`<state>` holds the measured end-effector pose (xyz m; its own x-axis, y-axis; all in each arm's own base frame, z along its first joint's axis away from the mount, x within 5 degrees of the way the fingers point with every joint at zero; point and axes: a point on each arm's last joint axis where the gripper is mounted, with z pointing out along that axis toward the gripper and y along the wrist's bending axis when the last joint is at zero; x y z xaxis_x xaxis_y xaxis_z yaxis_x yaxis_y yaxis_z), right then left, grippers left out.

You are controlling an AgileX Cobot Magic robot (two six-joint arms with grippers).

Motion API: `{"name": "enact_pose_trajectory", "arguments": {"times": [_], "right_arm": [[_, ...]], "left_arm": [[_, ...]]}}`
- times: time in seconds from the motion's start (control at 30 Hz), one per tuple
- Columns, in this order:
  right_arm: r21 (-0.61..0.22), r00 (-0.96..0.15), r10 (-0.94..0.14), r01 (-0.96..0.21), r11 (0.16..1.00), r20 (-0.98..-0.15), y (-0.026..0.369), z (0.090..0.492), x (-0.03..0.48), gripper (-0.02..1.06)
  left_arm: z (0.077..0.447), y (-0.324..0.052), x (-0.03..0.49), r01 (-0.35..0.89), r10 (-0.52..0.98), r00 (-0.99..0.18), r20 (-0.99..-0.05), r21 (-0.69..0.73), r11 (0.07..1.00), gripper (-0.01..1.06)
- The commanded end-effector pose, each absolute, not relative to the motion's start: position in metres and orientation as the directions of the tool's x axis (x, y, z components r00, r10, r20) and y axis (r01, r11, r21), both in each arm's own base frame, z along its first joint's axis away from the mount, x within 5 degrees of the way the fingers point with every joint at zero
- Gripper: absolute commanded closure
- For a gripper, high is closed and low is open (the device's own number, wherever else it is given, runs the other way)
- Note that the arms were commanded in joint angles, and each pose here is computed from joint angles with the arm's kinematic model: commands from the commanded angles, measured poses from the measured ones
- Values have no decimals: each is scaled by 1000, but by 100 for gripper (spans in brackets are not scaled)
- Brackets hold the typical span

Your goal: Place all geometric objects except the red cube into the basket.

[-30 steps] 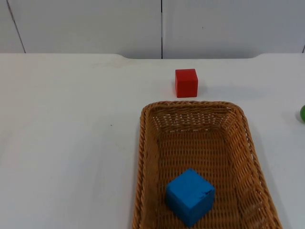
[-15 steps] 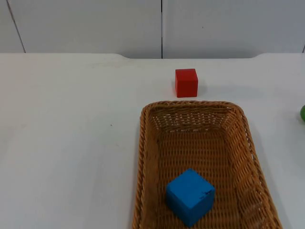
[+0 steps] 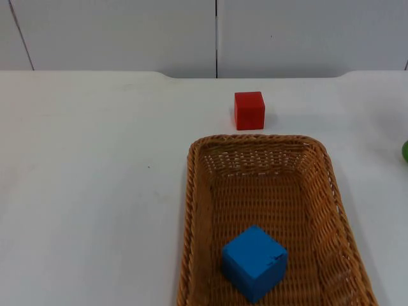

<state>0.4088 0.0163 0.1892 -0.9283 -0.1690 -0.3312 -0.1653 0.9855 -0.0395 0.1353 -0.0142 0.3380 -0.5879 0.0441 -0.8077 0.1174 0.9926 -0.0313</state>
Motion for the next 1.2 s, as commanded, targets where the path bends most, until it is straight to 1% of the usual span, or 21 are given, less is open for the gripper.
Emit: {"name": "enact_pose_trajectory", "arguments": {"times": [0.0, 0.17, 0.2, 0.4, 0.63, 0.7, 0.77, 0.8, 0.83, 0.9, 0.93, 0.97, 1.0, 1.03, 1.07, 1.1, 1.13, 1.17], "right_arm": [[-56, -914, -198, -191, 980, -354, 15, 182, 421, 26], [-64, -906, -218, -209, 976, -363, 15, 158, 431, 26], [-49, -910, -204, -200, 979, -361, 16, 150, 433, 26], [-10, -921, -167, -175, 984, -353, 18, 131, 436, 26], [6, -942, -160, -170, 985, -296, 19, 103, 436, 27], [5, -940, -160, -169, 986, -302, 19, 104, 436, 28], [4, -939, -160, -169, 986, -306, 19, 104, 437, 35], [4, -939, -160, -169, 986, -306, 19, 104, 437, 35], [4, -938, -160, -169, 986, -308, 19, 105, 438, 44], [4, -939, -160, -169, 986, -306, 19, 105, 437, 66], [5, -939, -160, -170, 985, -304, 19, 106, 437, 79], [11, -940, -156, -167, 986, -303, 19, 112, 437, 99], [11, -940, -156, -167, 986, -303, 19, 112, 437, 99], [15, -938, -151, -164, 986, -310, 20, 116, 436, 105], [19, -934, -145, -160, 987, -327, 20, 126, 436, 104], [18, -926, -144, -161, 987, -350, 20, 140, 435, 104], [13, -909, -145, -163, 987, -390, 20, 167, 431, 104], [11, -900, -148, -167, 986, -409, 20, 182, 428, 104]], "left_arm": [[338, -13, 134, 110, 40, -586, -809, -30, 993, 0], [338, -13, 134, 110, 42, -586, -809, -29, 994, 0], [338, -13, 134, 110, 42, -586, -809, -29, 994, 0], [338, -13, 134, 110, 42, -586, -809, -29, 994, 0], [338, -13, 134, 110, 40, -586, -809, -30, 993, 0], [338, -13, 134, 110, 40, -586, -809, -30, 993, 0], [338, -13, 134, 110, 40, -586, -809, -30, 993, 0], [338, -13, 134, 110, 40, -586, -809, -30, 993, 0], [338, -13, 134, 110, 40, -586, -809, -30, 993, 0], [338, -13, 134, 110, 40, -586, -809, -30, 993, 0], [338, -13, 134, 110, 40, -586, -809, -30, 993, 0], [338, -13, 134, 110, 40, -586, -809, -30, 993, 0], [338, -13, 134, 110, 40, -586, -809, -30, 993, 0], [338, -13, 134, 110, 40, -586, -809, -30, 993, 0], [338, -13, 134, 110, 40, -586, -809, -30, 993, 0], [338, -13, 134, 110, 40, -586, -809, -30, 993, 0], [338, -13, 134, 110, 40, -586, -809, -30, 993, 0], [338, -13, 134, 110, 40, -586, -809, -30, 993, 0]]}}
